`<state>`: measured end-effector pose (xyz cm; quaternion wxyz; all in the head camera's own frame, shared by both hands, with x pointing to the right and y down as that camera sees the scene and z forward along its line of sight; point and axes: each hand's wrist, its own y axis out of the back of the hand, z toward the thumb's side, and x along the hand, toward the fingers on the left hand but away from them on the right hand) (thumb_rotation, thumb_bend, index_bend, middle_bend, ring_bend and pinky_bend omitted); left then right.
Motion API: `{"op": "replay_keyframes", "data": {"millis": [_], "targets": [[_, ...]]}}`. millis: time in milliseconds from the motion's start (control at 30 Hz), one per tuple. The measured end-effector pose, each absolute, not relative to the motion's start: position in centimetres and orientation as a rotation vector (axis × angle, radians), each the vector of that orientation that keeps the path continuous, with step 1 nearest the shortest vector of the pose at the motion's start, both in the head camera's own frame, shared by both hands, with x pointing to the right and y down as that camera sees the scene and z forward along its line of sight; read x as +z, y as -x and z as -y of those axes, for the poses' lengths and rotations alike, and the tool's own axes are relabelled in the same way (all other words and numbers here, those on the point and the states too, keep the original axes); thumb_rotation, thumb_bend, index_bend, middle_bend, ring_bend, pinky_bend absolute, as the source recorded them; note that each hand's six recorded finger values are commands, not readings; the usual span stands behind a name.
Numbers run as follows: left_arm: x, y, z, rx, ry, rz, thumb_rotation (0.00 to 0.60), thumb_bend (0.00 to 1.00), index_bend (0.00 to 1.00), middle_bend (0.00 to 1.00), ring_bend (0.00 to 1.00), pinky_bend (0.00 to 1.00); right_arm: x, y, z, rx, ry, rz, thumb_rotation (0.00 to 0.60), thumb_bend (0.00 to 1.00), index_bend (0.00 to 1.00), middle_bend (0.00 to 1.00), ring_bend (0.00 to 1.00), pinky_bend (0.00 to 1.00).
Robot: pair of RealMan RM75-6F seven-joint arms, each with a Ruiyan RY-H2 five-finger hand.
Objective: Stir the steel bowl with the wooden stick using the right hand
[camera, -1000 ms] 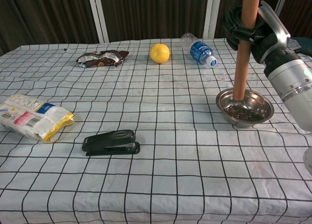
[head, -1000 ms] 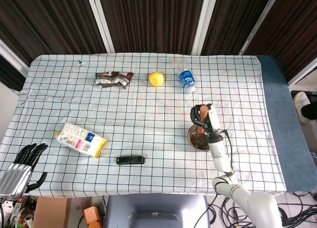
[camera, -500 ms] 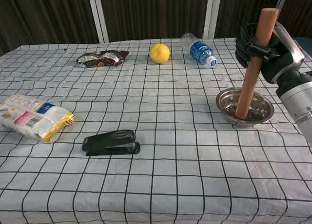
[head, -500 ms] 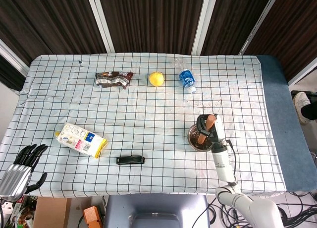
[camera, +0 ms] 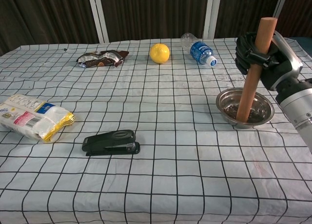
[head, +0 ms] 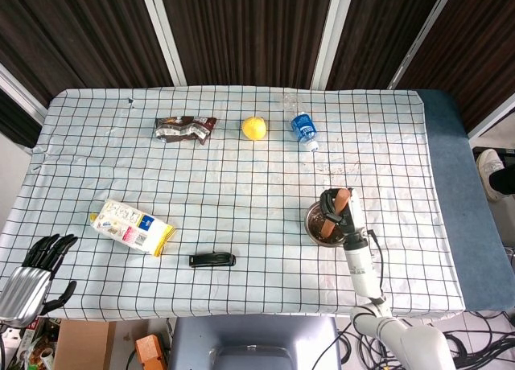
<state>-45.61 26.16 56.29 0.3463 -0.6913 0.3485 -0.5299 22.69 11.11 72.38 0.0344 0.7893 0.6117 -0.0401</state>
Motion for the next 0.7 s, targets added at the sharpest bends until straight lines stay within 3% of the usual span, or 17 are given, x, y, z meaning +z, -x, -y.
{"op": "replay_keyframes", "data": {"millis": [300,700], "targets": [[56.3,45.5,-26.2,-1.375,1.794,-0.897,0.6,0.39,0.0,0.08,0.0,0.08,70.1,-22.4,-9.5,-0.026,-2.496,-1.913,0.6,0.73,1.0,1.0,1.0,1.0],[56.4,45.6,-26.1,-1.379,1.795,-0.897,0.6,0.39,0.0,0.08,0.0,0.08,72.4,-23.6,-11.1,-0.155,-2.423,-1.894,0.6,0.73,1.0,1.0,1.0,1.0]]}}
